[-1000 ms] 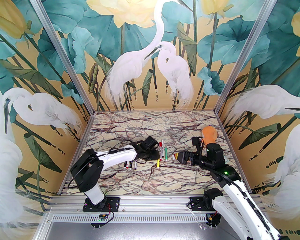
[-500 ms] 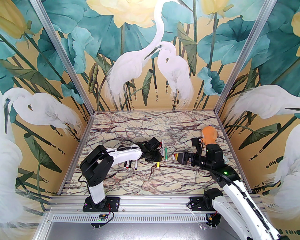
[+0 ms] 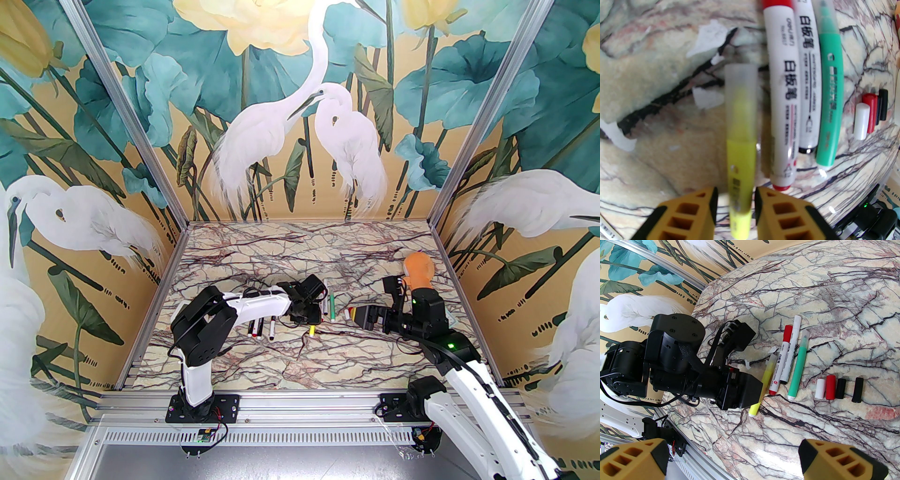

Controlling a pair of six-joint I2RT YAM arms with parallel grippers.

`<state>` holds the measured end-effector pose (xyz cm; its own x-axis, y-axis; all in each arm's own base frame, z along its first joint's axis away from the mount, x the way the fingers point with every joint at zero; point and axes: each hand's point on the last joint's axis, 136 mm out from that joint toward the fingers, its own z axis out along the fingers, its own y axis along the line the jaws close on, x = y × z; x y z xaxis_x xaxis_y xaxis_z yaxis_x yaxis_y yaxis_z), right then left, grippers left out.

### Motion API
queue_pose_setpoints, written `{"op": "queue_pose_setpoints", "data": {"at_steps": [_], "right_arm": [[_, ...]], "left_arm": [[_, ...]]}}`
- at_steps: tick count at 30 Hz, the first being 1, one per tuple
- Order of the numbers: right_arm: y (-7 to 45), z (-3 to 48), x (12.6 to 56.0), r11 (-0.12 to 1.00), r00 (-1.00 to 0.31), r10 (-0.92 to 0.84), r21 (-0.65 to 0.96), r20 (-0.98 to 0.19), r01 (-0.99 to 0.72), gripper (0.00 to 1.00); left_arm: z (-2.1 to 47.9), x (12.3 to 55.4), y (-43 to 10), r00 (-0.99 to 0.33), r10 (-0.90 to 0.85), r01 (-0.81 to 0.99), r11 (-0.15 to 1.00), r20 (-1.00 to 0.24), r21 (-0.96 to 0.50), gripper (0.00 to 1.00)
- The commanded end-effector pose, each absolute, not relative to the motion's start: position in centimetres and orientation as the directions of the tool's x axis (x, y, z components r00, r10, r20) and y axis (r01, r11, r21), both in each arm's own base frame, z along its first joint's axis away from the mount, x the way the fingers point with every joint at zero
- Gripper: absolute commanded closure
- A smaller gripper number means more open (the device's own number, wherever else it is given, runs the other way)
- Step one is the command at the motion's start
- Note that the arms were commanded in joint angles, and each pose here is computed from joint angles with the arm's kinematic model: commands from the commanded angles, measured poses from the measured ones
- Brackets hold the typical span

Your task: Open the pen caps

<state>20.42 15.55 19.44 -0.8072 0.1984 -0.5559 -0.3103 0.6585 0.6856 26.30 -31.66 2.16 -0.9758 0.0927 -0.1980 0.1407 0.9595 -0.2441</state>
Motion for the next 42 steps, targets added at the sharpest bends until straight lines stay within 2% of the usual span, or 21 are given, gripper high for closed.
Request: {"op": "queue_pose_setpoints", "data": {"at_steps": [1,6,23,26,37,39,42], "right_arm": [[15.3,19.4,20.6,0.670,-0.802,0.207,0.679,-0.560,-0.301,0.00],[15.2,19.2,20.7,0.672,-0.802,0.209,0.678,-0.559,-0.297,0.01],[15.0,19.1,20.5,0.679,-0.803,0.216,0.676,-0.556,-0.286,0.01],[15.1,19.1,20.6,0.677,-0.803,0.219,0.679,-0.554,-0.284,0.01],[15.0,19.2,20.8,0.679,-0.801,0.226,0.679,-0.555,-0.279,0.01],[14.9,19.1,20.9,0.683,-0.801,0.230,0.678,-0.553,-0.272,0.00],[14.8,18.7,21.0,0.688,-0.809,0.236,0.681,-0.538,-0.252,0.00]], "left_arm": [[2.0,26.0,-29.5,-0.970,0.156,0.180,0.976,-0.188,-0.119,0.66],[2.7,26.1,-28.9,-0.957,0.225,0.240,0.969,-0.185,-0.062,0.66],[1.6,27.1,-30.5,-0.945,0.288,0.299,0.953,-0.151,-0.052,0.67],[1.3,27.2,-30.4,-0.945,0.294,0.302,0.952,-0.140,-0.040,0.71],[-0.4,26.4,-28.7,-0.948,0.303,0.300,0.953,-0.099,0.037,0.73],[-0.5,26.4,-28.5,-0.949,0.300,0.296,0.954,-0.101,0.050,0.76],[0.4,26.3,-28.9,-0.949,0.289,0.291,0.957,-0.129,0.004,0.79]]}}
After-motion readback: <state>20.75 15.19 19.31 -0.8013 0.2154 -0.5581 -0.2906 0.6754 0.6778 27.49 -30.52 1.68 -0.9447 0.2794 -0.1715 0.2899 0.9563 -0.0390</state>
